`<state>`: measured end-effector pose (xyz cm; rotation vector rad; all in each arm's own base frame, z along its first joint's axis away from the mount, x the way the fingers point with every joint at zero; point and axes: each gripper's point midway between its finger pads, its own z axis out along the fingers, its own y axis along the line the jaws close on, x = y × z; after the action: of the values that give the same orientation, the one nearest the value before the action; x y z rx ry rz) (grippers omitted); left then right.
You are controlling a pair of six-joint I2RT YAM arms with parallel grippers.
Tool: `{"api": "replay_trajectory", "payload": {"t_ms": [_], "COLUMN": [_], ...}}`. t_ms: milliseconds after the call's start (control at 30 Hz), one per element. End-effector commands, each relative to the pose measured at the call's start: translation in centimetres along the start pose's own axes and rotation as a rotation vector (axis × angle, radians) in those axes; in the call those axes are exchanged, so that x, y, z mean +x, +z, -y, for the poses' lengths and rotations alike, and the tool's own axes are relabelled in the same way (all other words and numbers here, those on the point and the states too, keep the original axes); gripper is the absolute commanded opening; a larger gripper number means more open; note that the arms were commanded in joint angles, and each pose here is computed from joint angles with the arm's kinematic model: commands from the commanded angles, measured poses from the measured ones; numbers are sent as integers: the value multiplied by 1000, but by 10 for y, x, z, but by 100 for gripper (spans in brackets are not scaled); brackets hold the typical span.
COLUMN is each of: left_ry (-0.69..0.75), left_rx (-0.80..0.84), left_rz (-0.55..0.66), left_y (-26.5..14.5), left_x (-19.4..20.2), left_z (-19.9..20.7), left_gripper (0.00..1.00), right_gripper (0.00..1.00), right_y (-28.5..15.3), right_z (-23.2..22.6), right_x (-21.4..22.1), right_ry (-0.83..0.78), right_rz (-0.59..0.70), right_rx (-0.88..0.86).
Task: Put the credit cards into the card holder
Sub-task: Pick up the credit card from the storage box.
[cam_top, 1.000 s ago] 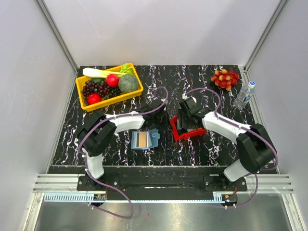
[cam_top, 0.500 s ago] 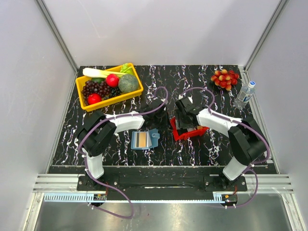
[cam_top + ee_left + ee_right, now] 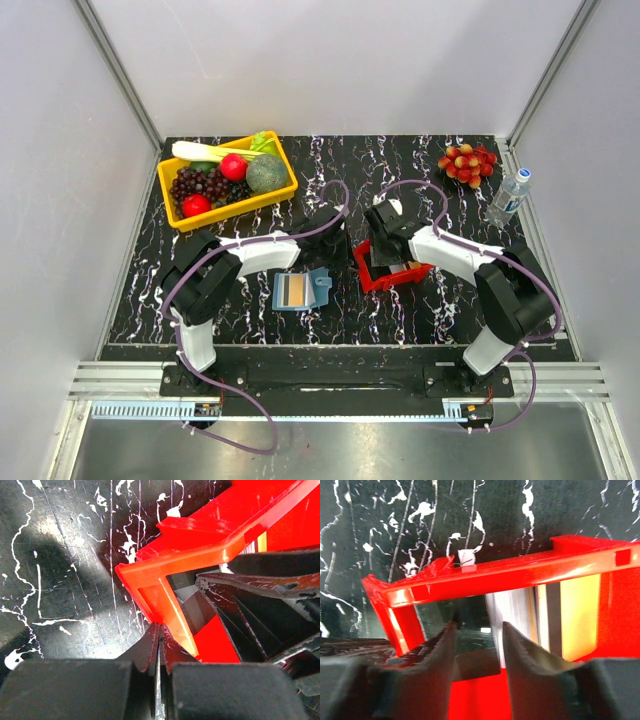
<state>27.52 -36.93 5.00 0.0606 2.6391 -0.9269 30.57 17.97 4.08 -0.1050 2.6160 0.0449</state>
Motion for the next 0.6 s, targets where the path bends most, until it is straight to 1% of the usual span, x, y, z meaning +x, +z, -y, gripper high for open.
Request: {"api": "replay_trajectory", "payload": {"t_ms": [0, 133, 233, 400, 567], "left_ry": [18, 14, 12, 8, 2], "left_rx": [52, 54, 59, 61, 66], "left_rz": [31, 34, 40, 42, 45], "left_y": [-10, -9, -9, -9, -10], "left_x": [-8, -9, -11, -11, -12], "left_z": [16, 16, 17, 18, 18], "left_gripper": [0, 0, 0, 0, 0], "right_gripper": [58, 71, 77, 80, 83], "right_y": [-6, -20, -15, -1, 19], "right_z": [6, -13, -19, -27, -15], "right_x": [5, -8, -5, 9, 28], "right_ry": [-13, -15, -26, -34, -49], "right_rz": [-17, 30, 6, -37, -87], "right_rx": [-8, -120, -149, -158, -55]}}
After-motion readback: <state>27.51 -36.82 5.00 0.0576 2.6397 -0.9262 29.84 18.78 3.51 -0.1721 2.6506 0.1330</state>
